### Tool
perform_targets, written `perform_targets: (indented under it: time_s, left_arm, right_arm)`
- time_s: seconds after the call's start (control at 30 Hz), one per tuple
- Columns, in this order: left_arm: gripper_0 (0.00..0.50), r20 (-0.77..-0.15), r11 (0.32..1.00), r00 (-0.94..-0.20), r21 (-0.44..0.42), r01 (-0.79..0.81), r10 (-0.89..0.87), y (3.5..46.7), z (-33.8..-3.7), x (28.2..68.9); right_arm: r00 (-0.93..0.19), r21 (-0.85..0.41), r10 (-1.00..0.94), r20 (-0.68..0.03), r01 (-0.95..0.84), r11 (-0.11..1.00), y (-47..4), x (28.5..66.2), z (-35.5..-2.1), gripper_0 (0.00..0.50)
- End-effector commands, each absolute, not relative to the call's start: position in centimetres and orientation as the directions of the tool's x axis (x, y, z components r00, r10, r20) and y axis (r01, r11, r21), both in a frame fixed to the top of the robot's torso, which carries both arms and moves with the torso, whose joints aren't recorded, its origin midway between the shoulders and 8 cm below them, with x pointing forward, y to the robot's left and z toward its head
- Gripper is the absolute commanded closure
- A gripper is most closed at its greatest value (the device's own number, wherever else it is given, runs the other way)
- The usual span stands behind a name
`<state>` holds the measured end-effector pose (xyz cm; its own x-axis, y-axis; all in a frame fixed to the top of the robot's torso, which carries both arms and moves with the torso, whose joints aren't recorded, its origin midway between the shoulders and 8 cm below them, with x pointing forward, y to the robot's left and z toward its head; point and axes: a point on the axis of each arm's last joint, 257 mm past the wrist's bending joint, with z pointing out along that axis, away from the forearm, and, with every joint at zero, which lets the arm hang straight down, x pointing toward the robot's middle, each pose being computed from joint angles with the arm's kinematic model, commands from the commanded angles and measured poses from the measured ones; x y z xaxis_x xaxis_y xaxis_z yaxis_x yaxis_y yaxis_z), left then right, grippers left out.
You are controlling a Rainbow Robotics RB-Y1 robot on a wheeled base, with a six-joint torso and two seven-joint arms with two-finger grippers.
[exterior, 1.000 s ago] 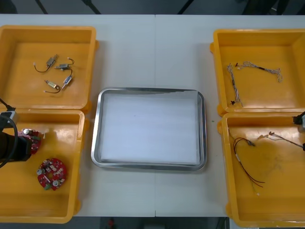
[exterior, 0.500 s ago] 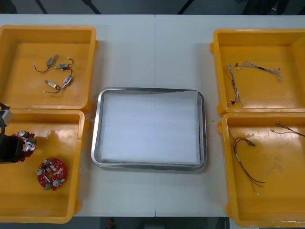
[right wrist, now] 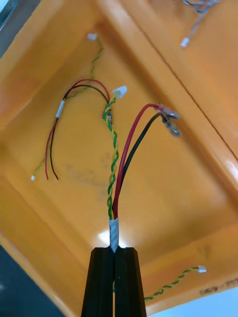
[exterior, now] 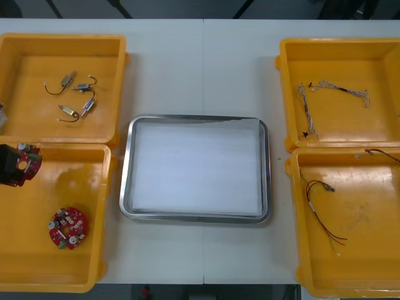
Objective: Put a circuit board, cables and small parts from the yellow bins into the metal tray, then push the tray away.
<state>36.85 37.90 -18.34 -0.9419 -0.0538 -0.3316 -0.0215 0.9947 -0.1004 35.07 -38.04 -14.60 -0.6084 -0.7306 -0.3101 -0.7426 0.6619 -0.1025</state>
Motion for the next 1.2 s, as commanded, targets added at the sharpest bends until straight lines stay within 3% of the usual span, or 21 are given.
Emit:
perform_targets:
  time_s: [0.03,0.5,0.83,1.2]
  left_arm:
    - [0.500,-0.356,0.988,-0.929,-0.146,-0.055,-0.104,36.6,-15.2,37.8]
    - [0.500,-0.326,0.966,-0.927,-0.232,-0.111,-0.185,32.2,-11.6,37.4]
    - [0.500,-0.310,0.950,-0.918,-0.265,-0.167,-0.247,28.4,-10.1,36.9]
    - [0.500,-0.348,0.950,-0.895,-0.235,-0.206,-0.280,23.8,-11.6,37.3]
  right_arm:
    - [-0.619,-0.152,-0.709,-0.338,-0.707,0.690,-37.3,36.0,-11.8,0.500]
    - [-0.741,-0.155,-0.565,-0.363,-0.550,0.821,-34.0,36.8,-10.1,0.500]
    - [-0.792,-0.086,-0.460,-0.402,-0.467,0.880,-30.3,36.6,-10.2,0.500]
    - [-0.816,-0.069,-0.406,-0.412,-0.417,0.906,-27.8,35.8,-11.2,0.500]
